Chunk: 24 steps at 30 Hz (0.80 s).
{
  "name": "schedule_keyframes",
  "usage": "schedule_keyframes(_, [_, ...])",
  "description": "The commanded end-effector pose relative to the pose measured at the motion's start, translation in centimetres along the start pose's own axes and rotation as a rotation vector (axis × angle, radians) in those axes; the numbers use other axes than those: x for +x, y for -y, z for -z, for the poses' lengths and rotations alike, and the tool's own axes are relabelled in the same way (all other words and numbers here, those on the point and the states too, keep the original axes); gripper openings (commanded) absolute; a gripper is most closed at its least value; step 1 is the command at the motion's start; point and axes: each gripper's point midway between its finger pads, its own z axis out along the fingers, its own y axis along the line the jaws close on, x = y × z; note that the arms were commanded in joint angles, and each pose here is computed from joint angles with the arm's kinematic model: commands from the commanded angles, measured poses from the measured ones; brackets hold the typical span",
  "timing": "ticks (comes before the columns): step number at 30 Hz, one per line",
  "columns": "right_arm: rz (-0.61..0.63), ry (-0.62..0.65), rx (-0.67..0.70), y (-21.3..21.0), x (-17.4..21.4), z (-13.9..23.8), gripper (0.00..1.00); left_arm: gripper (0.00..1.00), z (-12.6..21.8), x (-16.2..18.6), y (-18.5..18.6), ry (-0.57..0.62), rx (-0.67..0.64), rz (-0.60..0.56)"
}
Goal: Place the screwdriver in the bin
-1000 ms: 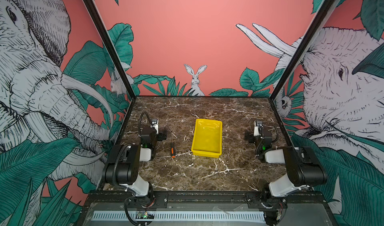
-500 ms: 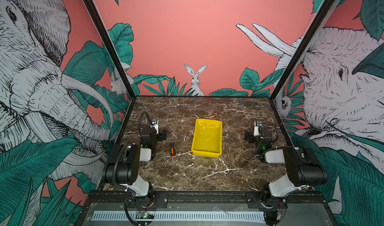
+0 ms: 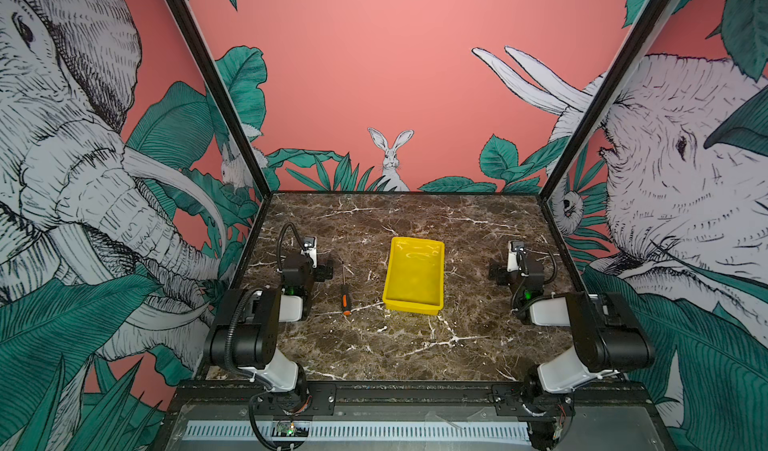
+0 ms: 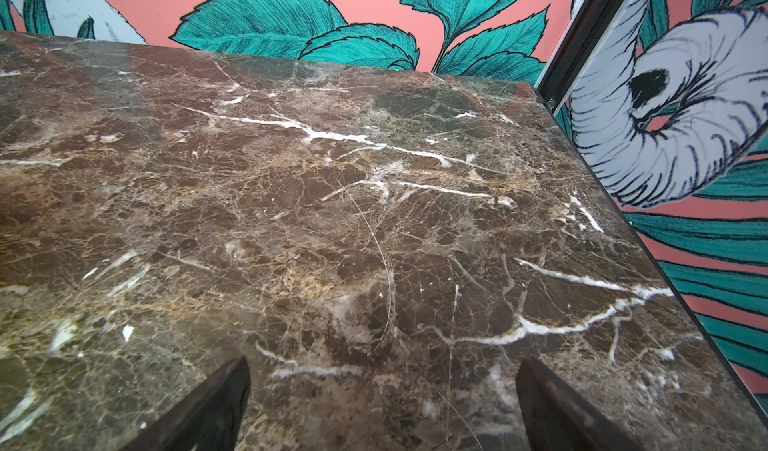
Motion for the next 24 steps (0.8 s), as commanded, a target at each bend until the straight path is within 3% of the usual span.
schedule_keyframes(1, [0.003, 0.069, -0.002, 0.0, -2.0, 0.1, 0.99, 1.0, 0.3, -1.1, -0.1, 0.041, -0.004, -0.015])
schedule_keyframes(7, [-0.027, 0.057, -0.004, 0.5, -1.9, -0.1, 0.99, 1.0, 0.7, -2.2, -2.3, 0.015, -0.125, 0.026])
schedule_keyframes(12, [-0.029, 0.07, -0.003, 0.6, -2.9, 0.6, 0.99, 1.0, 4.4, -5.4, -5.5, -0.097, -0.277, 0.106])
schedule_keyframes(17, [-0.115, -0.048, -0.044, 0.4, -5.7, 2.1, 0.99, 1.0, 10.8, -10.9, -5.8, -0.028, -0.264, 0.195])
schedule_keyframes(20, [-0.273, -0.056, -0.152, -1.3, -8.7, 3.8, 0.99, 1.0, 14.8, -12.0, -5.8, -0.052, -0.261, 0.27])
schedule_keyframes(24, [-0.345, -0.111, -0.204, -2.3, -11.4, 6.4, 0.99, 1.0, 17.9, -12.8, -4.0, -0.091, -0.154, 0.329])
